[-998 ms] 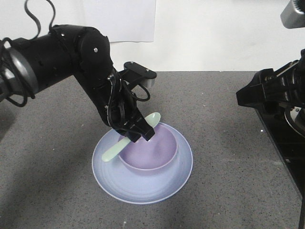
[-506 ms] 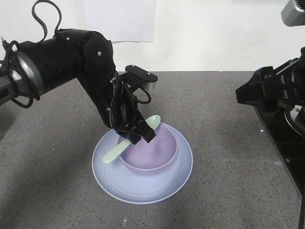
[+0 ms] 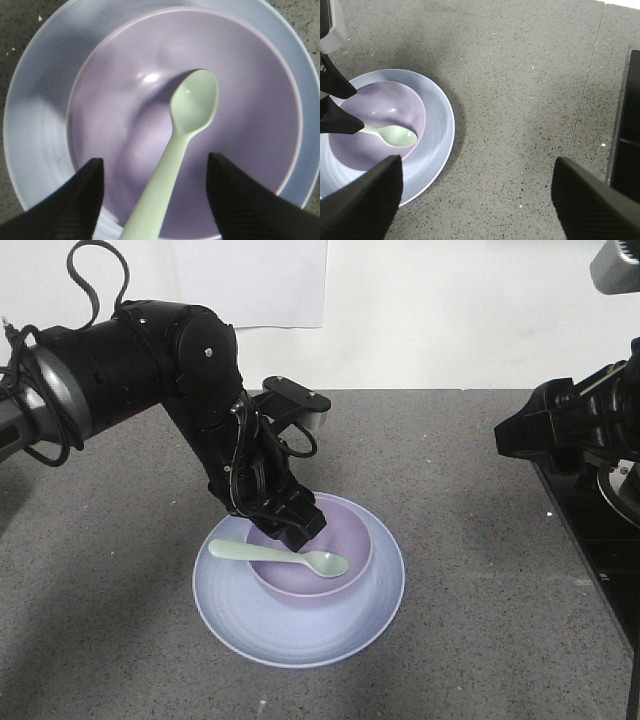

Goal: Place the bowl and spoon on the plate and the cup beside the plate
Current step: 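Lower the spoon into the bowl and open the left gripper, then grasp the brown paper cup rim with the left gripper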

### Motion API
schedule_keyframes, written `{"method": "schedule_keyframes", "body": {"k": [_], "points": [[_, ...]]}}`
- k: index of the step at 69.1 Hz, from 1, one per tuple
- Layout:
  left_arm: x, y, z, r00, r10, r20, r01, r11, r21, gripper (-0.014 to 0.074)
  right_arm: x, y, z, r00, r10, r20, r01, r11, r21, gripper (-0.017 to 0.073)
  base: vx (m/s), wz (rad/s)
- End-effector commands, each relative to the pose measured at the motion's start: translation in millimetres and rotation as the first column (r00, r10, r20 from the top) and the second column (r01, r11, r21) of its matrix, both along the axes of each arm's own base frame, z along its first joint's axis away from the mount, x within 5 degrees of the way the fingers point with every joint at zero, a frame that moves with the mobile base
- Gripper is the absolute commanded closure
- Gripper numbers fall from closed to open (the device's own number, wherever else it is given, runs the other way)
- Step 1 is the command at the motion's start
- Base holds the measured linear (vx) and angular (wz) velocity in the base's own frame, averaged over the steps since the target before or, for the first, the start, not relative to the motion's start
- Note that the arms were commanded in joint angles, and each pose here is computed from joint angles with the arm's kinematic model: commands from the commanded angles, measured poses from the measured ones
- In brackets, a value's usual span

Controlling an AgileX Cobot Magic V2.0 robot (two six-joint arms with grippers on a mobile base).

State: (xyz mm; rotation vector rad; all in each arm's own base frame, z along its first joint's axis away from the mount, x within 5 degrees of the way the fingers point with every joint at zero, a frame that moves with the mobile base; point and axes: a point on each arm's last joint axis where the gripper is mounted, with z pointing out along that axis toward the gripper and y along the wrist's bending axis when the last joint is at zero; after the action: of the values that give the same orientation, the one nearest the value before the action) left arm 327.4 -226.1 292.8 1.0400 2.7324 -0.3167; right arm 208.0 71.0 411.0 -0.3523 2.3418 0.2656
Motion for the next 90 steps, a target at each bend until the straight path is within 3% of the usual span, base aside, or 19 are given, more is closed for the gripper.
{"method": "schedule_keyframes", "body": {"k": [1, 13, 23, 29, 35, 41, 46, 52, 64, 73, 81, 90], "points": [[-8, 0.6, 29, 0.999, 0.001, 0.053, 0.002, 0.998, -0.060, 0.0103, -1, -3, 16, 0.995, -0.015, 0.101, 0.012, 1.000, 0.027, -0.0031, 0.00, 0.00], [-12, 4.9, 40, 0.996, 0.004, 0.088, 0.001, 0.998, -0.059, 0.0096, -1, -3, 15, 0.995, -0.015, 0.100, 0.012, 1.000, 0.027, -0.0031, 0.00, 0.00], [-18, 21.1, 63, 0.981, 0.066, 0.185, -0.064, 0.998, -0.018, 0.0096, -1, -3, 15, 0.995, -0.015, 0.099, 0.012, 1.000, 0.027, -0.0031, 0.00, 0.00], [-23, 37.2, 82, 0.954, 0.109, 0.279, -0.119, 0.993, 0.021, 0.0096, -1, -3, 15, 0.995, -0.014, 0.097, 0.012, 1.000, 0.027, -0.0031, 0.00, 0.00], [-29, 58.6, 104, 0.919, 0.176, 0.352, -0.192, 0.981, 0.011, 0.0096, -1, -3, 15, 0.995, -0.014, 0.097, 0.012, 1.000, 0.027, -0.0031, 0.00, 0.00], [-32, 87.1, 123, 0.876, 0.273, 0.398, -0.288, 0.957, -0.021, 0.0096, -1, -3, 15, 0.995, -0.014, 0.097, 0.012, 1.000, 0.027, -0.0031, 0.00, 0.00], [-34, 112.6, 136, 0.834, 0.354, 0.423, -0.368, 0.928, -0.052, 0.0096, -1, -3, 15, 0.995, -0.014, 0.097, 0.012, 1.000, 0.027, -0.0031, 0.00, 0.00], [-35, 146.7, 147, 0.771, 0.458, 0.441, -0.471, 0.878, -0.088, 0.0096, -1, -3, 15, 0.995, -0.014, 0.097, 0.012, 1.000, 0.027, -0.0031, 0.00, 0.00], [-37, 206.7, 158, 0.631, 0.630, 0.454, -0.652, 0.747, -0.129, 0.0096, -1, -3, 15, 0.995, -0.014, 0.097, 0.011, 1.000, 0.026, -0.0031, 0.00, 0.00], [-38, 239.0, 159, 0.555, 0.696, 0.455, -0.731, 0.669, -0.132, 0.0096, -1, -3, 15, 0.995, -0.014, 0.097, 0.011, 1.000, 0.026, -0.0031, 0.00, 0.00], [-40, 266.3, 158, 0.471, 0.755, 0.456, -0.804, 0.580, -0.130, 0.0096, -1, -3, 15, 0.995, -0.014, 0.097, 0.011, 1.000, 0.026, -0.0031, 0.00, 0.00], [-42, 287.6, 150, 0.409, 0.789, 0.458, -0.859, 0.502, -0.098, 0.0096, -1, -3, 15, 0.995, -0.014, 0.098, 0.011, 1.000, 0.027, -0.0031, 0.00, 0.00]]}}
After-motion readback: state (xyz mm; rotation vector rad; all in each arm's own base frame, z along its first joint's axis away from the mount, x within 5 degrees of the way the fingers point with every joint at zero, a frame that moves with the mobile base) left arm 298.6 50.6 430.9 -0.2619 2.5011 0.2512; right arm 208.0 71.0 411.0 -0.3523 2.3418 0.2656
